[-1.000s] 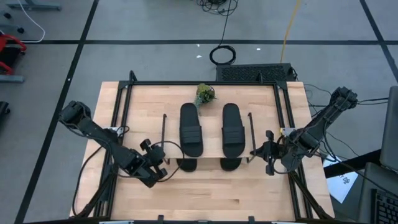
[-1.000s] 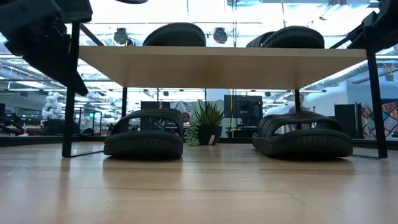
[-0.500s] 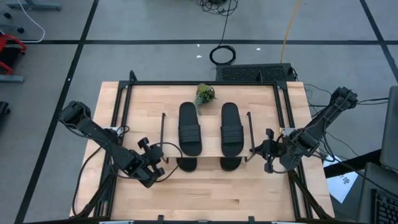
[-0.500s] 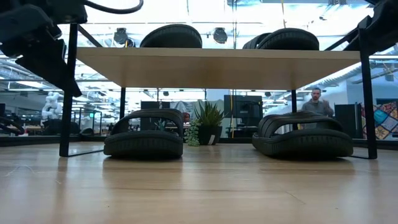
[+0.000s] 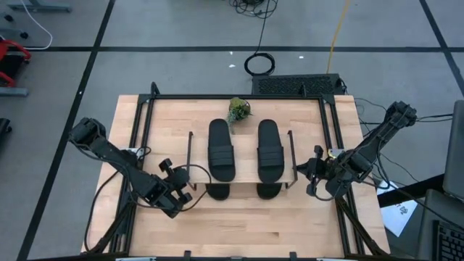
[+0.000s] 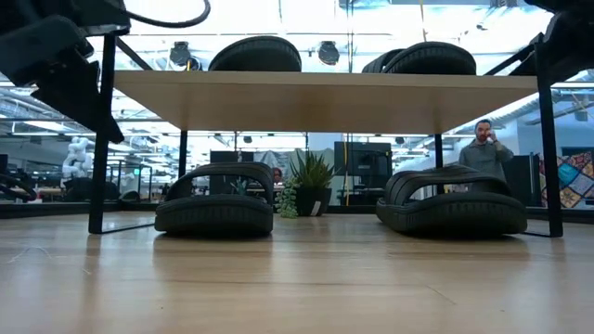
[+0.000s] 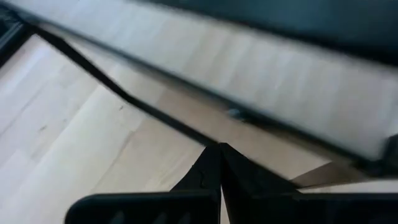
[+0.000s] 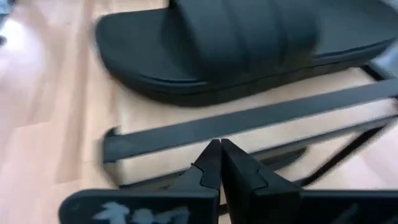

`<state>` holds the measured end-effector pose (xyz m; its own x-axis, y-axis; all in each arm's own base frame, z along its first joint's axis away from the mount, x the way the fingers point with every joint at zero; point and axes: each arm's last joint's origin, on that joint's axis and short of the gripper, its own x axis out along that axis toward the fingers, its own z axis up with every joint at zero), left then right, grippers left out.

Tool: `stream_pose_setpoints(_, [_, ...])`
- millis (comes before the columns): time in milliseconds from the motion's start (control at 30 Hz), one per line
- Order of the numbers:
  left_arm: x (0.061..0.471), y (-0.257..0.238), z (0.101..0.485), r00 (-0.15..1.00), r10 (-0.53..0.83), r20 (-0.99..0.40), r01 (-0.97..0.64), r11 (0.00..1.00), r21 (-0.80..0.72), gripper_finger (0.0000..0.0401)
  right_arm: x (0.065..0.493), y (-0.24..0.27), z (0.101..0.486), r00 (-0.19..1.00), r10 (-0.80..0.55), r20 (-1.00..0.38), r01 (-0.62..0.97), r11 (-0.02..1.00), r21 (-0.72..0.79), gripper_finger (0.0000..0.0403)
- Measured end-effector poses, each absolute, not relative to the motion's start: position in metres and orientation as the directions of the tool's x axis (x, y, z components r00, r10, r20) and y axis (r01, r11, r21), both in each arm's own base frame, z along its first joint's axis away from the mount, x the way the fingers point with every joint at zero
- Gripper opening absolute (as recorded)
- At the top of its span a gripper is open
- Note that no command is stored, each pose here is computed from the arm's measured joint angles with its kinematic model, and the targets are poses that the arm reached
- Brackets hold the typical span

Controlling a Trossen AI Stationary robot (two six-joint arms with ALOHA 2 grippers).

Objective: Pick and place slides into the shelf
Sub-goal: Adjust the shelf, then return to Home Position

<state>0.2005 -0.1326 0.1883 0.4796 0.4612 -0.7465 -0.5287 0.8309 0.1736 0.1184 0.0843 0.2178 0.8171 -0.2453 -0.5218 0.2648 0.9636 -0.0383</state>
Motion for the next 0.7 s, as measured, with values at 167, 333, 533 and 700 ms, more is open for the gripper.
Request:
stream_pose_setpoints(167, [0.191, -0.127, 0.188, 0.411, 0.522, -0.747, -0.565, 0.789, 0.241, 0.0000, 0.111, 0.076, 0.220, 0.809, -0.280, -0.516, 0.305, 0.952, -0.038, 0.0000])
stream_pose_setpoints(333, [0.181, -0.127, 0.188, 0.381, 0.556, -0.739, -0.580, 0.766, 0.277, 0.0000, 0.106, 0.071, 0.225, 0.827, -0.263, -0.497, 0.295, 0.955, -0.015, 0.0000])
stream_pose_setpoints(533, [0.161, -0.123, 0.204, 0.416, 0.622, -0.663, -0.604, 0.734, 0.310, 0.0000, 0.095, 0.060, 0.234, 0.848, -0.279, -0.450, 0.303, 0.953, -0.019, 0.0000])
stream_pose_setpoints(700, [0.140, -0.114, 0.226, 0.509, 0.648, -0.566, -0.632, 0.728, 0.265, 0.0000, 0.084, 0.048, 0.246, 0.869, -0.289, -0.403, 0.310, 0.951, -0.013, 0.0000])
